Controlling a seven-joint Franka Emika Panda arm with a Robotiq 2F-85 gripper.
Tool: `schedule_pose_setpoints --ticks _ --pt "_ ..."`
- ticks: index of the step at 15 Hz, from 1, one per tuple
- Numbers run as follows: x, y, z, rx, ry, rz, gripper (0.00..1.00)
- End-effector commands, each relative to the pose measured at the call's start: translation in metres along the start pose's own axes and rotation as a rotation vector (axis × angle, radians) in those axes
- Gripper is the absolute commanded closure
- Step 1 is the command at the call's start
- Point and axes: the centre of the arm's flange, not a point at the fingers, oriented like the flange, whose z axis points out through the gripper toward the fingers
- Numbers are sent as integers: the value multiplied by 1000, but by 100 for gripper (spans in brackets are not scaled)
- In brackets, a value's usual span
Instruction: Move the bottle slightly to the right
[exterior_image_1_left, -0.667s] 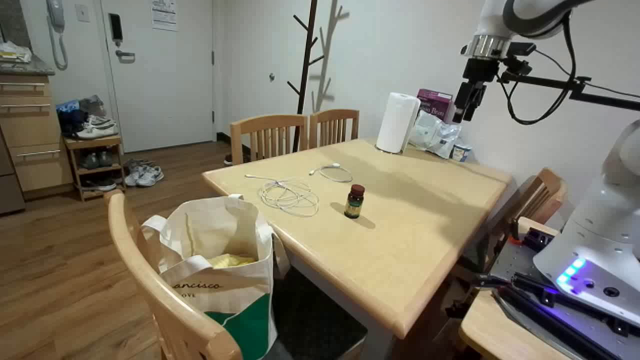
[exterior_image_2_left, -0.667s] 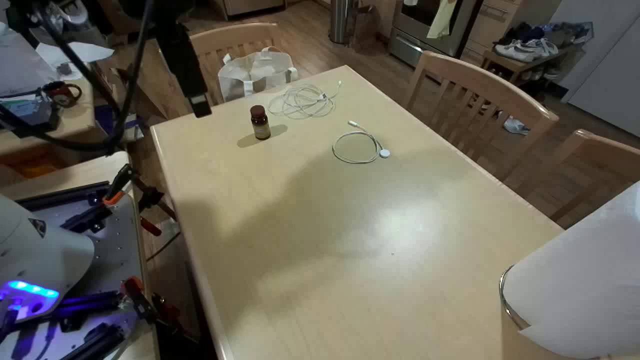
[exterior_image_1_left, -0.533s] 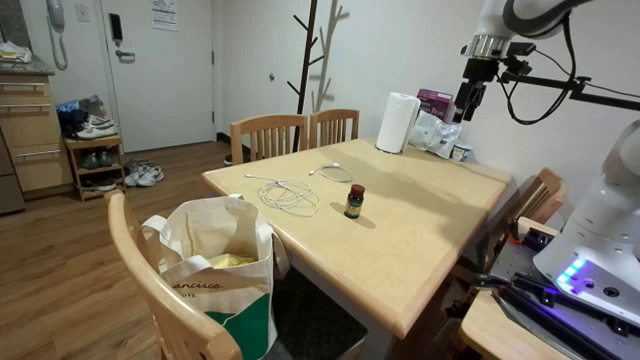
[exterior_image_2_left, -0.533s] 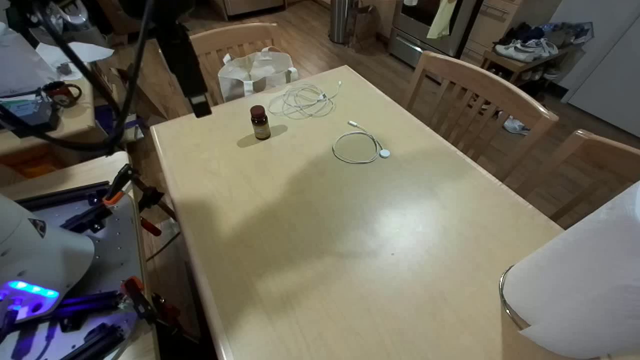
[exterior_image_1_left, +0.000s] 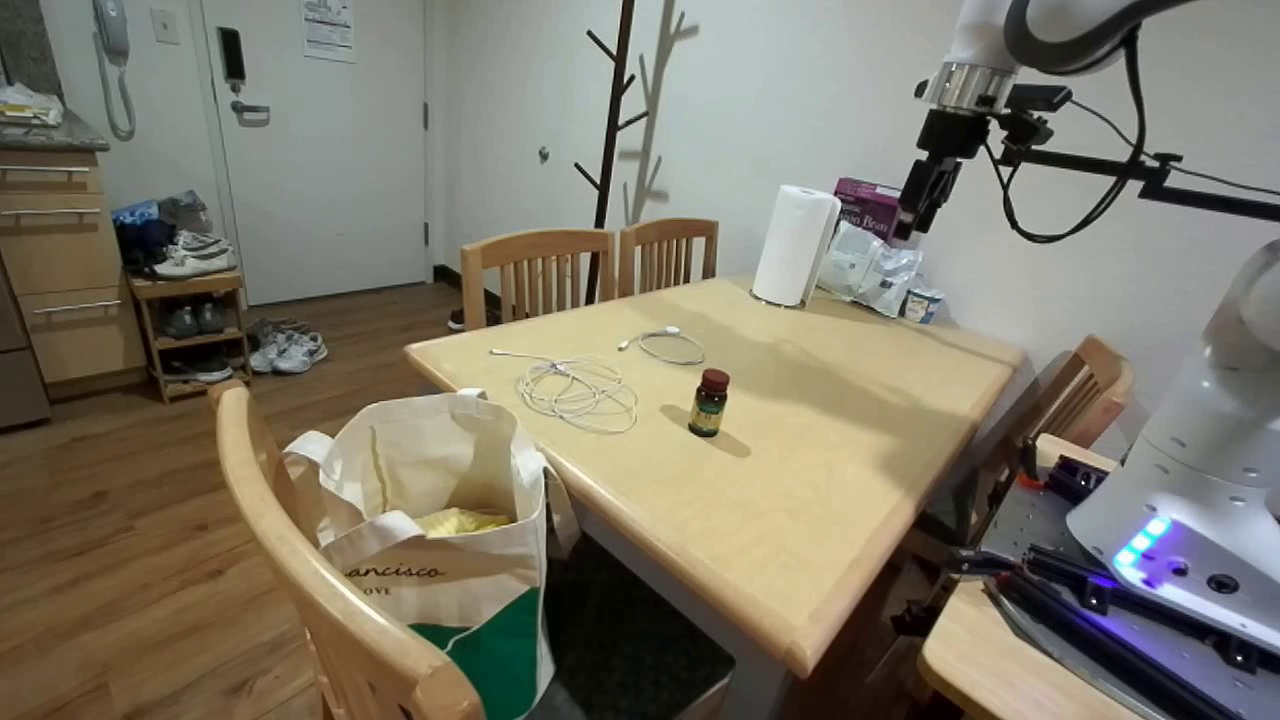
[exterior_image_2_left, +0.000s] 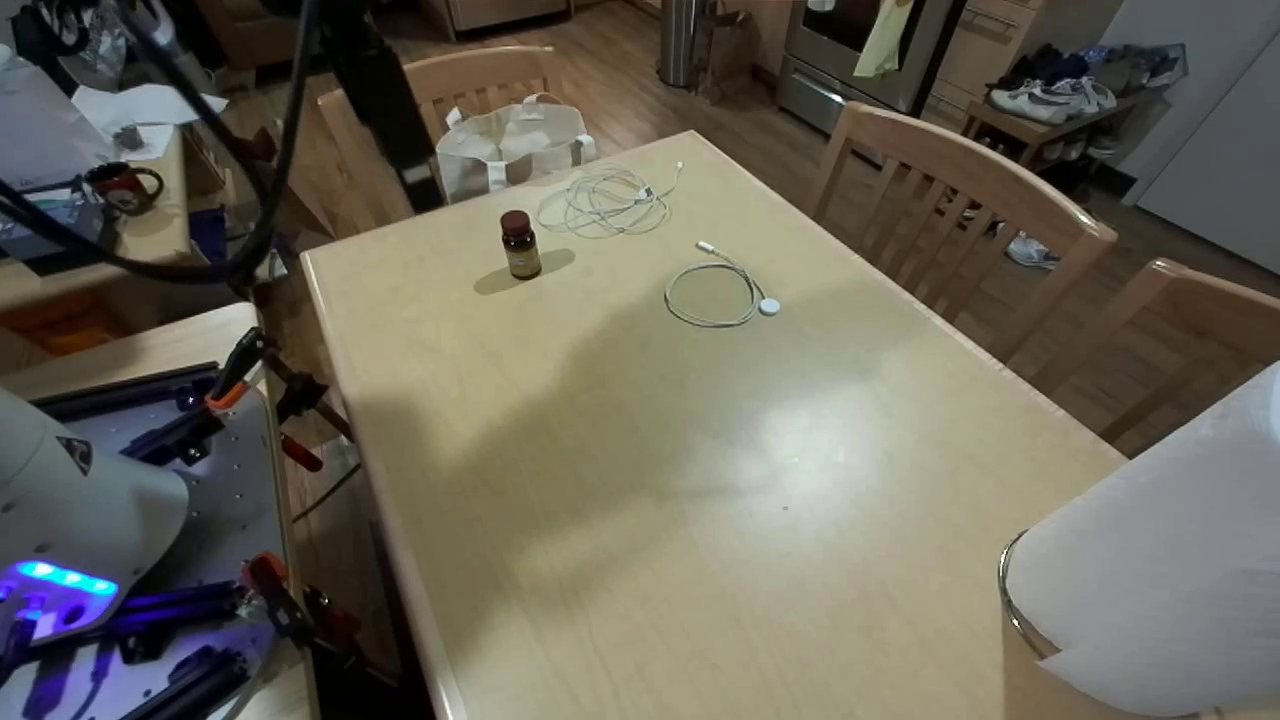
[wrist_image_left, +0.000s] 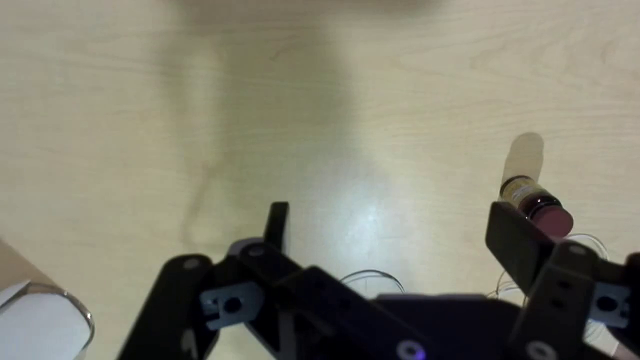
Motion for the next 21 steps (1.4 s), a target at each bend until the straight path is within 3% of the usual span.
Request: schedule_pose_setpoints --ticks 1,4,5,6,11,15,19,21 --pt "29 -40 -10 -123 151 -63 0" --pt "45 -83 -4 -179 289 -132 0" --pt "45 -90 -2 -134 258 -203 0" --pt "33 -78 -15 -141 259 -146 0" --pt "36 -98 4 -130 258 -166 0" --pt "25 -124 60 -93 205 -196 0" --pt "-2 -150 108 37 189 -184 0" --pt "-6 -166 113 -35 138 -174 0"
